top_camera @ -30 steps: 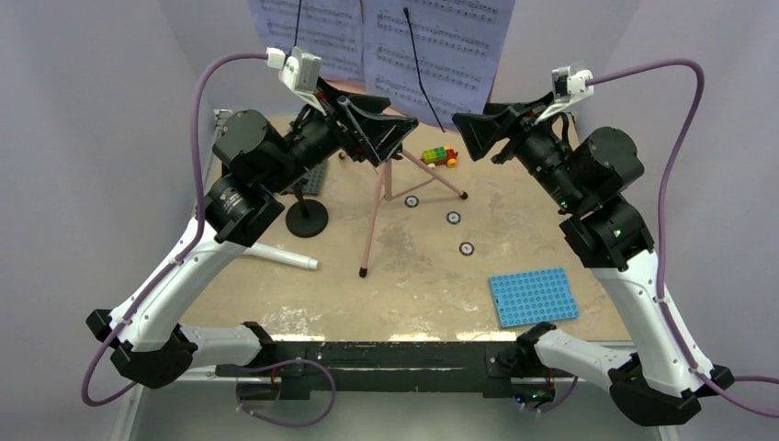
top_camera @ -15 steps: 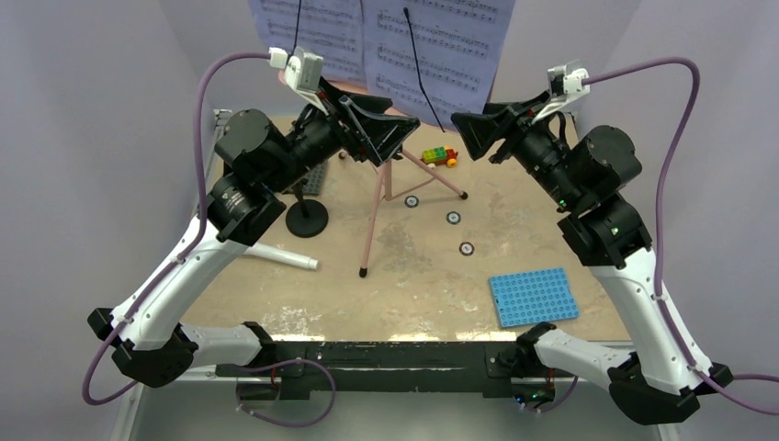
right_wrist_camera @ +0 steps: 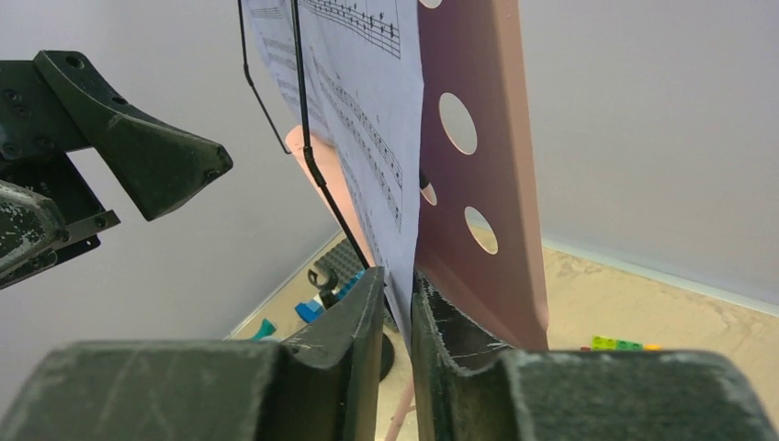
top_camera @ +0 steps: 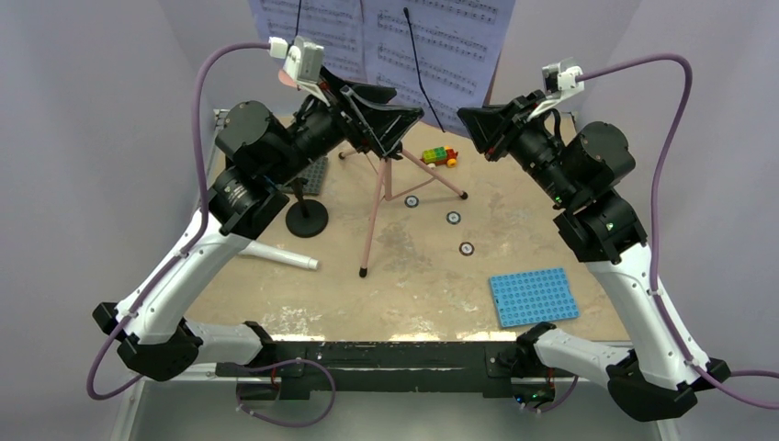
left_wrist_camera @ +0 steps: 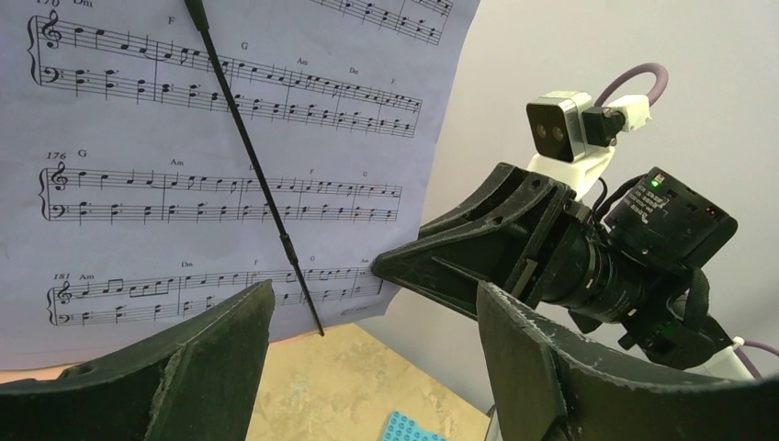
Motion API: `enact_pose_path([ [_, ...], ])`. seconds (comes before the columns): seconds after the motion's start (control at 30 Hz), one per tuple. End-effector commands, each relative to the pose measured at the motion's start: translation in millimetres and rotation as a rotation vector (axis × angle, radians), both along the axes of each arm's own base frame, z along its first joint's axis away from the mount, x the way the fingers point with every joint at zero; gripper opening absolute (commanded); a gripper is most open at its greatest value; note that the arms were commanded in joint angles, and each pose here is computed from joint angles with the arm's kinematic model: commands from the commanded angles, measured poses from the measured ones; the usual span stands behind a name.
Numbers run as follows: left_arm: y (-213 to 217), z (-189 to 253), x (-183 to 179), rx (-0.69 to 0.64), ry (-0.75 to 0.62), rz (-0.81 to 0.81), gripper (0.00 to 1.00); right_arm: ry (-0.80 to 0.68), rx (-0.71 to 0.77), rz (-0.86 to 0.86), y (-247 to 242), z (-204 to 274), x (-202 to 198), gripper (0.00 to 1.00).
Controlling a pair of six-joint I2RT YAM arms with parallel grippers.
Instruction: Pack up the instrument practice props
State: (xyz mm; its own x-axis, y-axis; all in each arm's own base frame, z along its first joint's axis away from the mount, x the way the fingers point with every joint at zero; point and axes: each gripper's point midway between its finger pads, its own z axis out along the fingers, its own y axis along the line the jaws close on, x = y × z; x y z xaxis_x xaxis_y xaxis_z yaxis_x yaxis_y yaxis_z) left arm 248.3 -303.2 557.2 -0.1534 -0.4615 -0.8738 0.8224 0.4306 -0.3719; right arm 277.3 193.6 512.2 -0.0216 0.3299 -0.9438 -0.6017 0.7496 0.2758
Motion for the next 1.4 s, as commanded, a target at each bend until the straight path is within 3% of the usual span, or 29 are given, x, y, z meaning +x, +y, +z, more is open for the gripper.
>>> enact_pose_path([
  [0.0, 7.1, 29.9, -3.2, -0.044, -0.085, 0.012, 0.84, -0.076, 0.04, 0.01, -4.7, 25.6, -10.4, 0.17],
  [0.17, 6.7, 34.5, 4.7, -0.041, -0.103, 0.037, 0.83, -0.072, 0.039, 0.011, -4.2, 24.6, -9.6, 0.0],
  [0.4, 7.8, 33.2, 26.3, -0.031, -0.096, 0.111, 0.78, -0.072, 0.035, 0.007, -5.3, 23.2, -10.1, 0.0],
  [0.67, 9.9, 32.7, 49.6, -0.036, -0.074, 0.164, 0.58, -0.059, 0.027, 0.008, -3.4, 19.7, -7.2, 0.0],
  [0.97, 5.2, 37.0, 53.7, -0.035, -0.098, 0.159, 0.57, -0.058, 0.036, 0.016, -2.8, 22.2, -9.1, 0.0],
  [1.37, -14.3, 27.9, 65.2, -0.02, -0.077, 0.114, 0.47, -0.053, 0.046, 0.028, -2.6, 22.8, -12.7, 0.0],
])
